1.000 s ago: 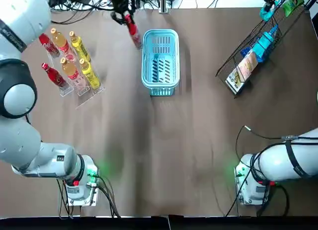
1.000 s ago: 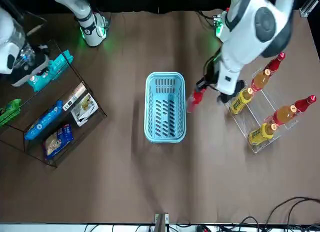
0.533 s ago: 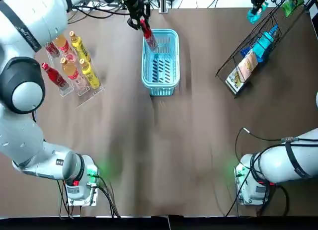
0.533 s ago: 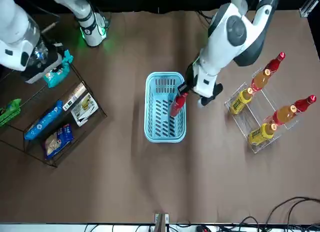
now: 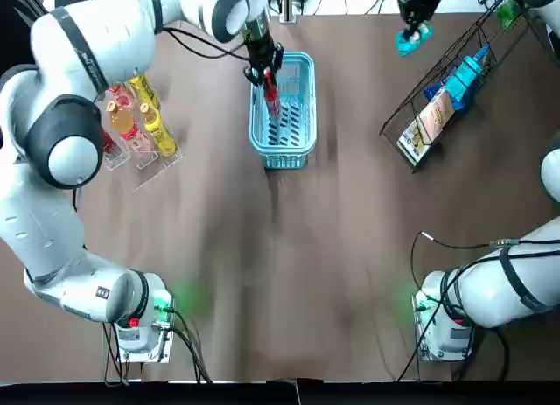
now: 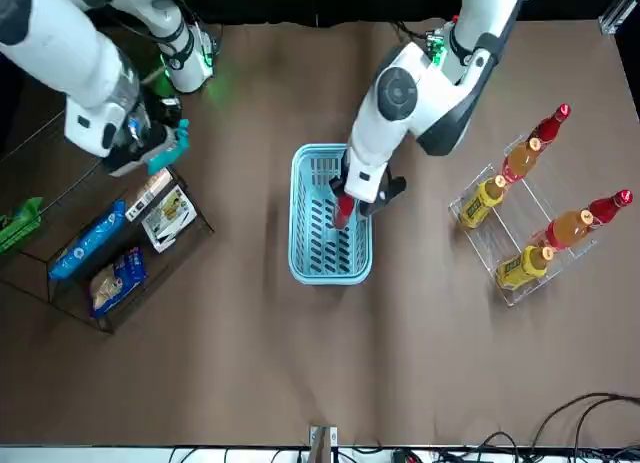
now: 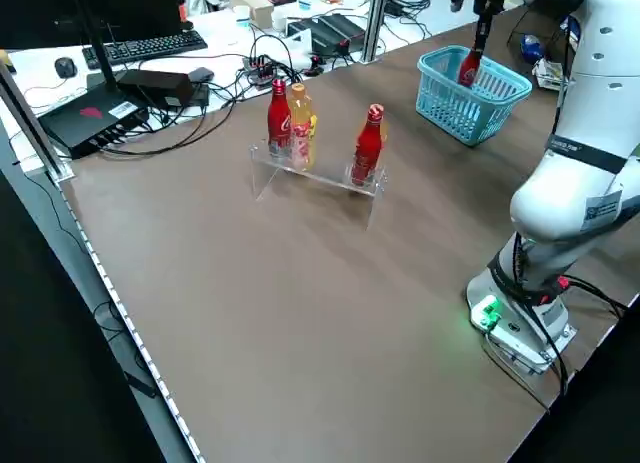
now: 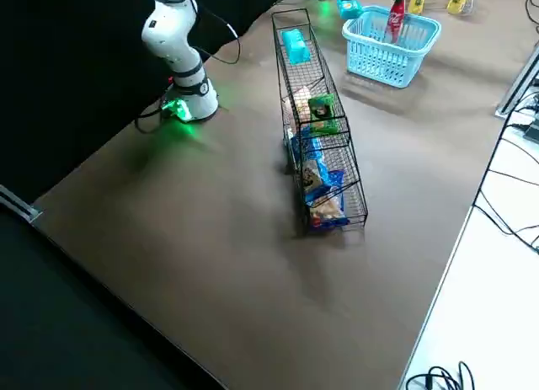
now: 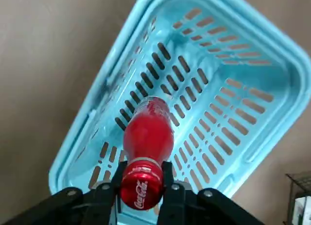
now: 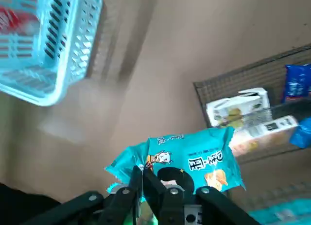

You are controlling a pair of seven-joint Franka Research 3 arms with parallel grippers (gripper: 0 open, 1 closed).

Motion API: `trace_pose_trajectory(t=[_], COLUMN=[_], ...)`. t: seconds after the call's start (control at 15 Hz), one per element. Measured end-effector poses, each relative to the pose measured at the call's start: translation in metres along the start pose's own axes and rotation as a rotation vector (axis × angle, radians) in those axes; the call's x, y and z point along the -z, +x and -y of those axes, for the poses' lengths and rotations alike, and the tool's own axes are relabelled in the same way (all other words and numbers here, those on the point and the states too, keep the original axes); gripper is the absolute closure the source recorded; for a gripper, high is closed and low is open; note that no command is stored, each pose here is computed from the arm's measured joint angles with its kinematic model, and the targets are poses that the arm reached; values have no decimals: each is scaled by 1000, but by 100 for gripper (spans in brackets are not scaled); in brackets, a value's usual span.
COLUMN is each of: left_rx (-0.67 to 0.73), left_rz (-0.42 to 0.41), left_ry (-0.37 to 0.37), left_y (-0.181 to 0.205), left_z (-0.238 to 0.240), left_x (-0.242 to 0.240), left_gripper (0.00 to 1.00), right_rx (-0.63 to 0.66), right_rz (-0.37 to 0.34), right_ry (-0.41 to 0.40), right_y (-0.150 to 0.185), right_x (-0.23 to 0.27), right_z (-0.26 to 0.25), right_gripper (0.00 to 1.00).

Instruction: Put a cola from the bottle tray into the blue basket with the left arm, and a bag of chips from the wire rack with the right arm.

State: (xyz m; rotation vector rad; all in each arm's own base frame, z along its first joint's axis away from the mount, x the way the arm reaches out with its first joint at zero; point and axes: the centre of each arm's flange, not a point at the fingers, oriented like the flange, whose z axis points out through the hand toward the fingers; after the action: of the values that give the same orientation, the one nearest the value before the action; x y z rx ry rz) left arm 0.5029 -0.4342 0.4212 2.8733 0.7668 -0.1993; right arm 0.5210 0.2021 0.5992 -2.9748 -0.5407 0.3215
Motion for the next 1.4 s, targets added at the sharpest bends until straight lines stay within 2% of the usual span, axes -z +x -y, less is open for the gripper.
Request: trace_pose_trajectory(t=[0.27,0.47,0.73,0.87,1.13,1.2,1.4], left_rx=[-8,-18,-15,-11,-8,-7,-6], left_rz=[39,70,86,87,93,94,86], left_ry=[48,86,108,110,118,119,100], left_y=[-12,-18,-17,-14,-12,-12,-9], left_z=[-6,-8,-8,-7,-7,-6,-11], left_x=[-39,-70,-88,-90,-97,-98,-88], left_gripper=[68,68,68,68,67,65,40], right_rx=[-59,-97,-173,-207,-249,-253,-262], right_rz=[19,41,-22,-55,-82,-89,-93], right_ry=[-5,27,46,81,130,134,137], right_y=[16,29,51,62,82,84,86], right_x=[-23,-45,-64,-73,-99,-101,-101], right_z=[41,70,105,122,148,148,146], right_gripper=[95,95,95,95,95,95,95])
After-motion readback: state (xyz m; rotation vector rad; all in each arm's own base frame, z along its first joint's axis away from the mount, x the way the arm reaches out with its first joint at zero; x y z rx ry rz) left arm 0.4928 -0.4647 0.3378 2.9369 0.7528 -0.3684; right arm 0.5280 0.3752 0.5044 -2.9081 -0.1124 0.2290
